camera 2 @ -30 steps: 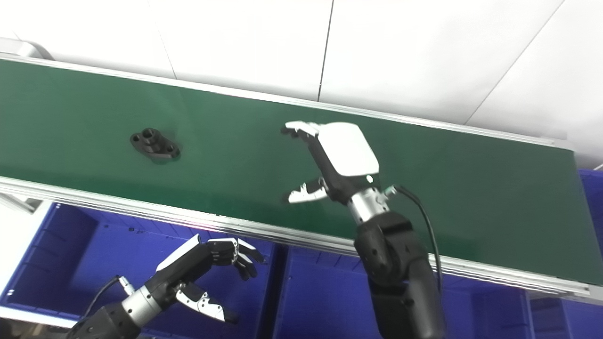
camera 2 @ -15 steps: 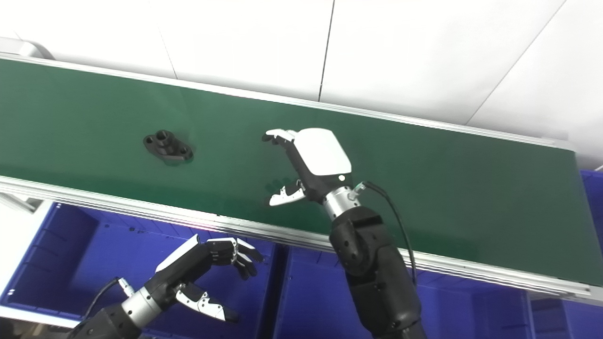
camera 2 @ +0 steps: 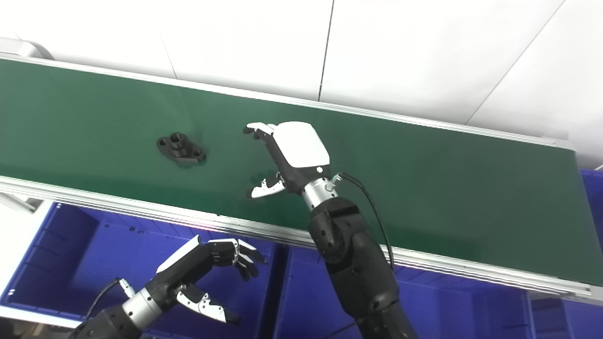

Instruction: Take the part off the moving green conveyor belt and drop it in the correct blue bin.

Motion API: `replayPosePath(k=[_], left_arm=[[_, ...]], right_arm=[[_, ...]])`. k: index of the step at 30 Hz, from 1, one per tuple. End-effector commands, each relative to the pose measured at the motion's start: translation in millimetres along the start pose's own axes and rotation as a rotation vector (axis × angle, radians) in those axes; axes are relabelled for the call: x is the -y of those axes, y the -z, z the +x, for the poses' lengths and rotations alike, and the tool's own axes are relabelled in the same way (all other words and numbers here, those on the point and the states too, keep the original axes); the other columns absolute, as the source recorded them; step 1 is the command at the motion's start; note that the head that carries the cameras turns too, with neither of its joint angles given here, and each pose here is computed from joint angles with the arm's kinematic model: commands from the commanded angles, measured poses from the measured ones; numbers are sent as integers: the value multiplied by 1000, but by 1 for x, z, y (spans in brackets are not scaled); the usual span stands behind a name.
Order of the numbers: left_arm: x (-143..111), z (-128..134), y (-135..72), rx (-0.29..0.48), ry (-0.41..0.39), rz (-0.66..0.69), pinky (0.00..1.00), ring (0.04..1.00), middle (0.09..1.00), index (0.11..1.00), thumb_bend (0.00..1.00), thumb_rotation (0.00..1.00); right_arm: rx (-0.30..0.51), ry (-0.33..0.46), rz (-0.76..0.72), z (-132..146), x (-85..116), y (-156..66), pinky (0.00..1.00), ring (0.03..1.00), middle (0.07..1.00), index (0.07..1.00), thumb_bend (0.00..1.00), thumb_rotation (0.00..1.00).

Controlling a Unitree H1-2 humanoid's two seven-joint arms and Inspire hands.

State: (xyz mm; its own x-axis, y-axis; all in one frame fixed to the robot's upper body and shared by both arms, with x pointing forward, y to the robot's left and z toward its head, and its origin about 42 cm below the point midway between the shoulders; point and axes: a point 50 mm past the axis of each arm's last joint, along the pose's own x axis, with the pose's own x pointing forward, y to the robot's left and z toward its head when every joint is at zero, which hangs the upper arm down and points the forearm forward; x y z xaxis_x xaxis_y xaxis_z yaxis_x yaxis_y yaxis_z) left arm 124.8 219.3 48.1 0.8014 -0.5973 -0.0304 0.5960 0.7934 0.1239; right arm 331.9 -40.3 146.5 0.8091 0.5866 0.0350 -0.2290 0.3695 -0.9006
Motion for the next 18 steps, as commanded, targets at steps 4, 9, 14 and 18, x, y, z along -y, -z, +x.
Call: replayPosePath(k=[4, 9, 14, 18], left_arm=[[0, -3, -8, 49, -3, 16, 513, 602, 707, 665, 774, 146], [0, -4, -7, 48, -3, 15, 511, 602, 707, 665, 777, 152], [2, -5, -8, 50, -3, 14, 509, 599, 704, 664, 775, 153], [2, -7, -8, 49, -2, 15, 513, 604, 706, 668, 774, 152]], right_arm=[[24, 115, 34, 15, 14, -16, 628, 695, 745, 780, 831, 159], [40, 128, 33, 18, 10, -21, 592, 658, 733, 777, 809, 177], [32, 131, 32, 22, 7, -23, 600, 666, 741, 773, 816, 168], [25, 138, 27, 23, 3, -25, 615, 673, 743, 781, 812, 181]])
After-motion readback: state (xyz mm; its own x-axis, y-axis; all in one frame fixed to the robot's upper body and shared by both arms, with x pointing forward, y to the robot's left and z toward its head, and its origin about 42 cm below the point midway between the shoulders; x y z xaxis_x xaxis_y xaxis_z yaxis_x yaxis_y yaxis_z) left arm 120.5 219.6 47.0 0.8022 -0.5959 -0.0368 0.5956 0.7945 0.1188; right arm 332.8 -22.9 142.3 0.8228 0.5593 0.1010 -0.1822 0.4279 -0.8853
